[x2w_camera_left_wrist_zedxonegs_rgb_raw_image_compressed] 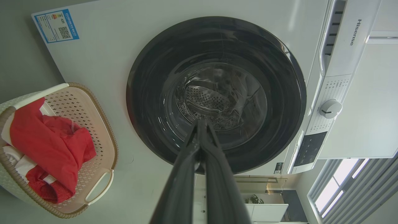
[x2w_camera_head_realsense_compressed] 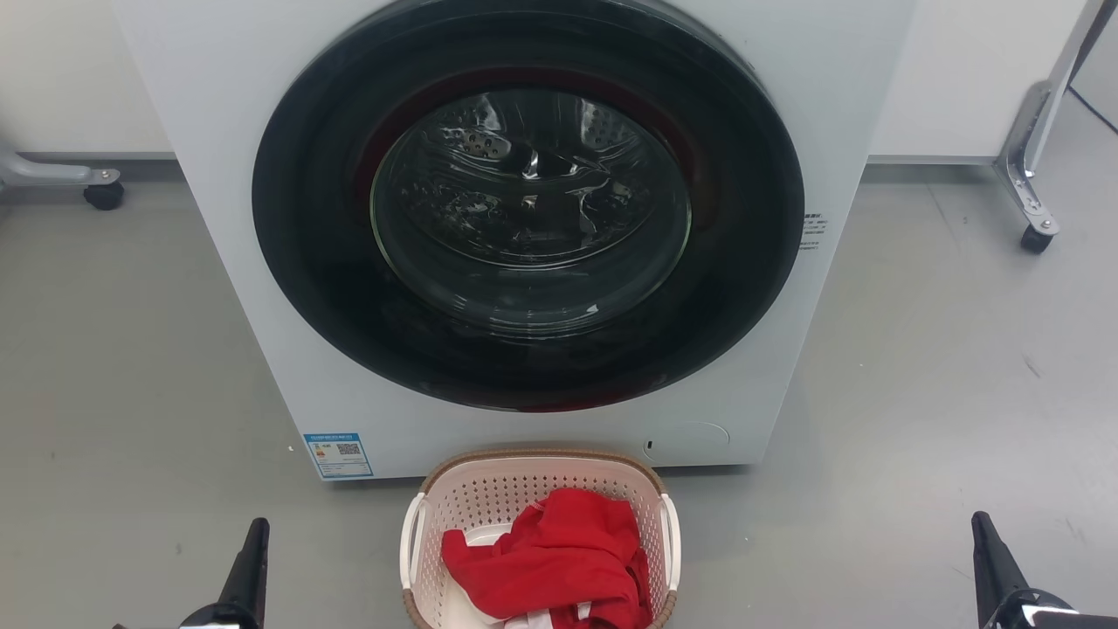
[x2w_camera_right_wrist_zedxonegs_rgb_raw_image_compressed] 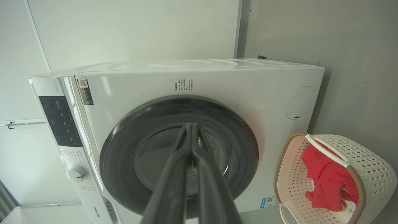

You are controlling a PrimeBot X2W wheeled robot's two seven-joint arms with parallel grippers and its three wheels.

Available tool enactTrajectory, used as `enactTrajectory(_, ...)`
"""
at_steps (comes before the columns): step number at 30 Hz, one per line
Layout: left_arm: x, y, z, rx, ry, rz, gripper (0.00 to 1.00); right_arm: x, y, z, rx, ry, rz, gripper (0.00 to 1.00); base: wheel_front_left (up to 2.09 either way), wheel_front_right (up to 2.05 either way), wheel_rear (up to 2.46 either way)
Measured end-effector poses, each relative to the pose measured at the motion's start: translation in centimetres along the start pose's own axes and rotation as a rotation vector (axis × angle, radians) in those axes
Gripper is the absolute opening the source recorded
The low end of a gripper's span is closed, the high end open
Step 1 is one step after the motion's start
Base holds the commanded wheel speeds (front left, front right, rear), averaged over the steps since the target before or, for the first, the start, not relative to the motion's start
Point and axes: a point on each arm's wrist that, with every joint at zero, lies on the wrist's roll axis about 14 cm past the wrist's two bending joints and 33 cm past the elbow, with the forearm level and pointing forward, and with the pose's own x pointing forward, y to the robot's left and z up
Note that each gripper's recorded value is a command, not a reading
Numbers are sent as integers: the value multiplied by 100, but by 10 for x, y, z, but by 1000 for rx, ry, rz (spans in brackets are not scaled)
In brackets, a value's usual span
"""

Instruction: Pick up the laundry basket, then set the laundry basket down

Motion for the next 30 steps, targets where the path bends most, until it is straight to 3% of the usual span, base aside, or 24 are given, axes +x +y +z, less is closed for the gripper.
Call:
enactTrajectory(8, 0, 0, 0, 0, 0, 0, 0, 0, 0, 0, 0, 0, 0, 0, 0, 0, 0)
enactTrajectory(9, 0, 0, 0, 0, 0, 0, 100, 0, 0, 0, 0, 0, 0, 100, 0, 0, 0)
enactTrajectory(17, -20, 43, -5, -22, 1, 127, 100, -18, -42, -8, 28, 5, -126, 100, 0, 0, 0)
enactTrajectory(30, -18, 37, -14, 56, 8, 121, 100, -18, -45, -21, -7, 22, -141, 100, 0, 0, 0)
